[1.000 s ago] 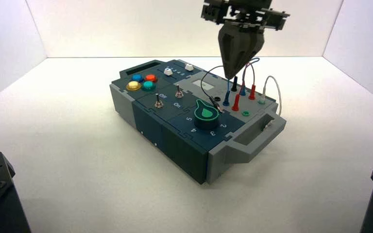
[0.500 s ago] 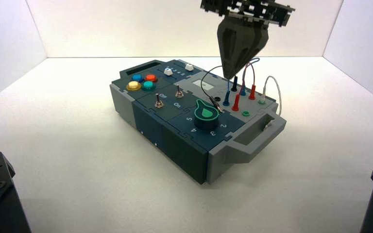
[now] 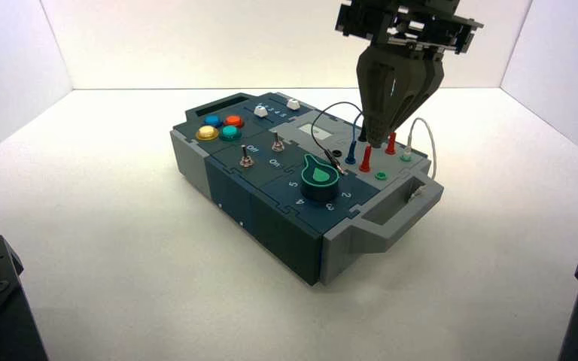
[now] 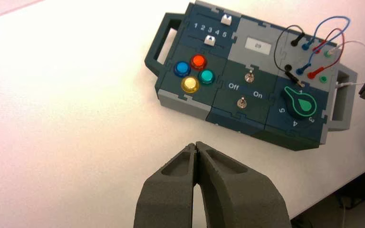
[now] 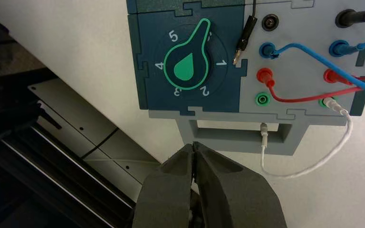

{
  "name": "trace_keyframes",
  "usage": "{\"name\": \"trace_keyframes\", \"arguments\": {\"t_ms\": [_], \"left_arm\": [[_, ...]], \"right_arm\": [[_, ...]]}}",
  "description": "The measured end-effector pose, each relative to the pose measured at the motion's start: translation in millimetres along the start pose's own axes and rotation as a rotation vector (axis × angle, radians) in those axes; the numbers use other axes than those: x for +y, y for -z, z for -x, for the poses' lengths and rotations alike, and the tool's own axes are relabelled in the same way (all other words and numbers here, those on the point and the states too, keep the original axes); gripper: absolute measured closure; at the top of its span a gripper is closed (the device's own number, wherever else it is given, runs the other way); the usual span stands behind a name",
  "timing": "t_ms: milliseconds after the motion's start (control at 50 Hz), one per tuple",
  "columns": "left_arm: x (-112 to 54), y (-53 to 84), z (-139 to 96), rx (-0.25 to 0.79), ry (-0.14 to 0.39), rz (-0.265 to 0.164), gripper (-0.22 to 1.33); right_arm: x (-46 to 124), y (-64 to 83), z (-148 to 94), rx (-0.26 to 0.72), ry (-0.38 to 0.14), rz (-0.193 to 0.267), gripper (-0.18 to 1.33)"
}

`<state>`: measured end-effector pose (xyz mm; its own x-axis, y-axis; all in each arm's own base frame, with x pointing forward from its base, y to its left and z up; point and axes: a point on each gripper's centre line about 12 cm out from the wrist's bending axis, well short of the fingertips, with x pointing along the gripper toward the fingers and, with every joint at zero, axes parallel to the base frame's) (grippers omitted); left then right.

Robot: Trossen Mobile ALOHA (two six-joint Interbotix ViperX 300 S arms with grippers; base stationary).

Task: Turn the knob to position 6.

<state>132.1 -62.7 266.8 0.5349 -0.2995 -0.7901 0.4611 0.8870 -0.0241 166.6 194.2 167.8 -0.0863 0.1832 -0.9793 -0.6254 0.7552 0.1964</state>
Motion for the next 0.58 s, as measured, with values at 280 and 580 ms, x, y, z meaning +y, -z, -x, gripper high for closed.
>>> {"name": "trace_keyframes", "arguments": {"t_ms": [280,580], "left_arm": [[0.5,0.6,-4,0.028,0.000,0.000,1.27],[1.3,-0.8,-11,0.057,0.001,-0.002,1.28]], "right_arm": [[-0.1,2.0,0,0.003,-0.001,-0.001,1.29],[0.6,2.2,-1,0.003,-0.007,-0.007,1.29]]}}
